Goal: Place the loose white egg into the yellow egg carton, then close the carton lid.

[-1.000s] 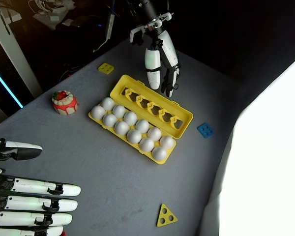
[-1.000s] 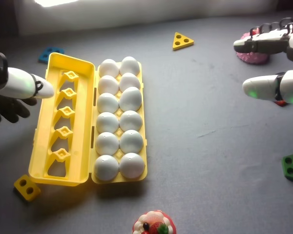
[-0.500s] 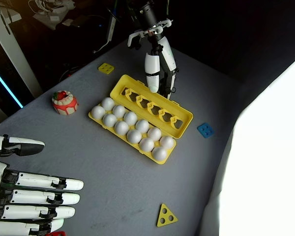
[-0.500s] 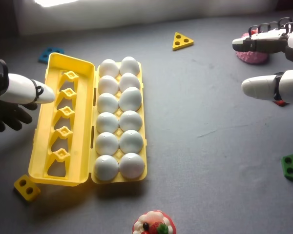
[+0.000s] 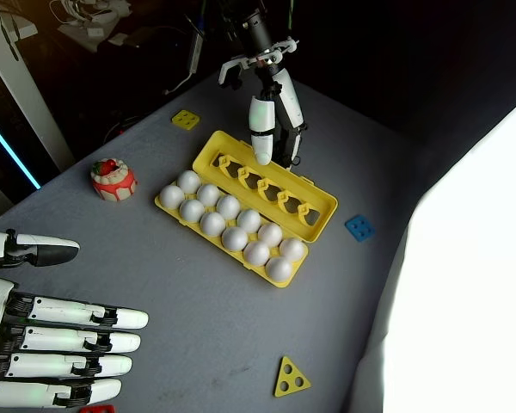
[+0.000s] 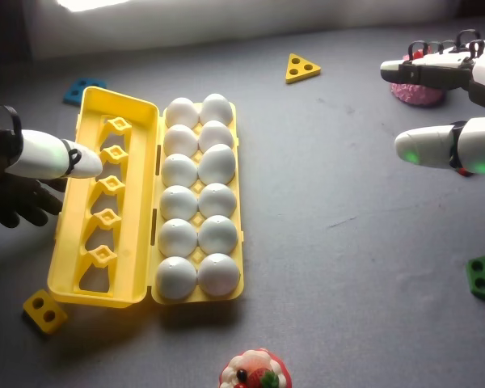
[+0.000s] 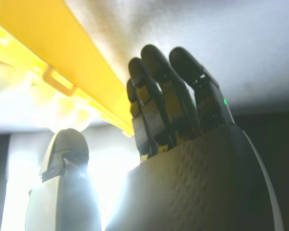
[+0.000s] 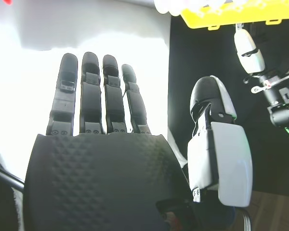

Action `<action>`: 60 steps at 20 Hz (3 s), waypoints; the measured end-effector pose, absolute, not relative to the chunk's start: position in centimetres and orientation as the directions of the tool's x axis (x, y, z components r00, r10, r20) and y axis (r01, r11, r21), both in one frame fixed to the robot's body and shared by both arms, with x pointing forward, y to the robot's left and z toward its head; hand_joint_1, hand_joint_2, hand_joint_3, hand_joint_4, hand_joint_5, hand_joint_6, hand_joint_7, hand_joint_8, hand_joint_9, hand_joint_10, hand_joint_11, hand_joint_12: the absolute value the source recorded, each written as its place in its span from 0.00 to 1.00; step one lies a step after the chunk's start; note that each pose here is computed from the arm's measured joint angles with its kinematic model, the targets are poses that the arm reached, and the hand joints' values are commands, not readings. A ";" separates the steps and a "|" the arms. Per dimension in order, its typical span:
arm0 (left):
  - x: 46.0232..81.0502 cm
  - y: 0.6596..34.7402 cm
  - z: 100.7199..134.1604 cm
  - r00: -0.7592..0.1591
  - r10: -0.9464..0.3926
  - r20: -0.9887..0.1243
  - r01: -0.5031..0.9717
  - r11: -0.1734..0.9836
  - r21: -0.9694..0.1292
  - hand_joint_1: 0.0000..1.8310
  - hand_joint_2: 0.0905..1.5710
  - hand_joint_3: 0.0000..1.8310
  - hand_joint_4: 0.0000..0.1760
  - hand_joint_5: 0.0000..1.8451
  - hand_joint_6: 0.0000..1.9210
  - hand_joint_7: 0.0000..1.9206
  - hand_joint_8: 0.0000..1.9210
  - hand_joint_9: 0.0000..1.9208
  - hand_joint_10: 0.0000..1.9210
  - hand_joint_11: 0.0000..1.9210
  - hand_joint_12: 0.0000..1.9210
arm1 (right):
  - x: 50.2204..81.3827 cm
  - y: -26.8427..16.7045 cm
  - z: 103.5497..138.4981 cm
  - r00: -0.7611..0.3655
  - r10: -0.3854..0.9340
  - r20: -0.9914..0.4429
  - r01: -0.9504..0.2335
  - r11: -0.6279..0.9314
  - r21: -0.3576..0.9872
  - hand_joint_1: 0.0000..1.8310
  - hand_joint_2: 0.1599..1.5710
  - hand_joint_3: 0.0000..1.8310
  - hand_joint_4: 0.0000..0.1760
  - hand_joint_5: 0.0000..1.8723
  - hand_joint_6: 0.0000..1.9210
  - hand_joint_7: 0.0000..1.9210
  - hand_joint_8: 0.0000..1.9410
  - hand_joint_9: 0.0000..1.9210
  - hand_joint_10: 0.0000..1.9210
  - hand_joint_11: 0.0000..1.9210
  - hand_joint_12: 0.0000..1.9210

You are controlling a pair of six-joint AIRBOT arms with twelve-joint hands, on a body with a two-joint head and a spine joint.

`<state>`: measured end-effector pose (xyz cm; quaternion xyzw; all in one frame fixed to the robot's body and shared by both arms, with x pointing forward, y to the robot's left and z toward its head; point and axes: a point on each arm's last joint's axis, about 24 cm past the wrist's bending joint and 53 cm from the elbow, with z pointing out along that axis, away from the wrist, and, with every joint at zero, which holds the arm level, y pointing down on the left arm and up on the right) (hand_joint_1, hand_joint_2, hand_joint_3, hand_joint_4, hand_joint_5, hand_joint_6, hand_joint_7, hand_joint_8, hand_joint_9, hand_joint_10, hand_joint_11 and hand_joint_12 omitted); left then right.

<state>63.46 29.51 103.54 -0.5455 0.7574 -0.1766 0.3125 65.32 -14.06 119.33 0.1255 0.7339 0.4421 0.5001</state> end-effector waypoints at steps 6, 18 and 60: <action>63.6 28.6 103.8 -0.212 -0.940 -0.266 -0.713 0.335 -0.616 0.19 0.76 0.00 0.00 0.29 0.01 0.36 0.00 0.23 0.36 0.06 0.82 | 65.0 -13.7 119.4 -0.472 0.616 -0.630 -0.271 0.579 0.769 0.14 0.74 0.00 0.00 0.11 0.00 0.11 0.00 0.12 0.00 0.00 0.34; 65.8 23.7 109.0 -0.275 -0.924 -0.265 -0.626 0.381 -0.681 0.19 0.76 0.00 0.00 0.30 0.01 0.36 0.01 0.24 0.37 0.05 0.82 | 65.0 -13.6 119.5 -0.469 0.616 -0.633 -0.277 0.578 0.768 0.16 0.74 0.00 0.00 0.13 0.00 0.14 0.00 0.12 0.00 0.00 0.33; 59.3 11.0 110.0 -0.611 -0.734 -0.297 -0.420 0.619 -0.664 0.16 0.79 0.00 0.00 0.29 0.00 0.36 0.00 0.19 0.44 0.02 0.88 | 64.5 -12.6 120.1 -0.457 0.594 -0.662 -0.327 0.580 0.746 0.10 0.76 0.00 0.00 0.13 0.00 0.14 0.01 0.12 0.01 0.00 0.35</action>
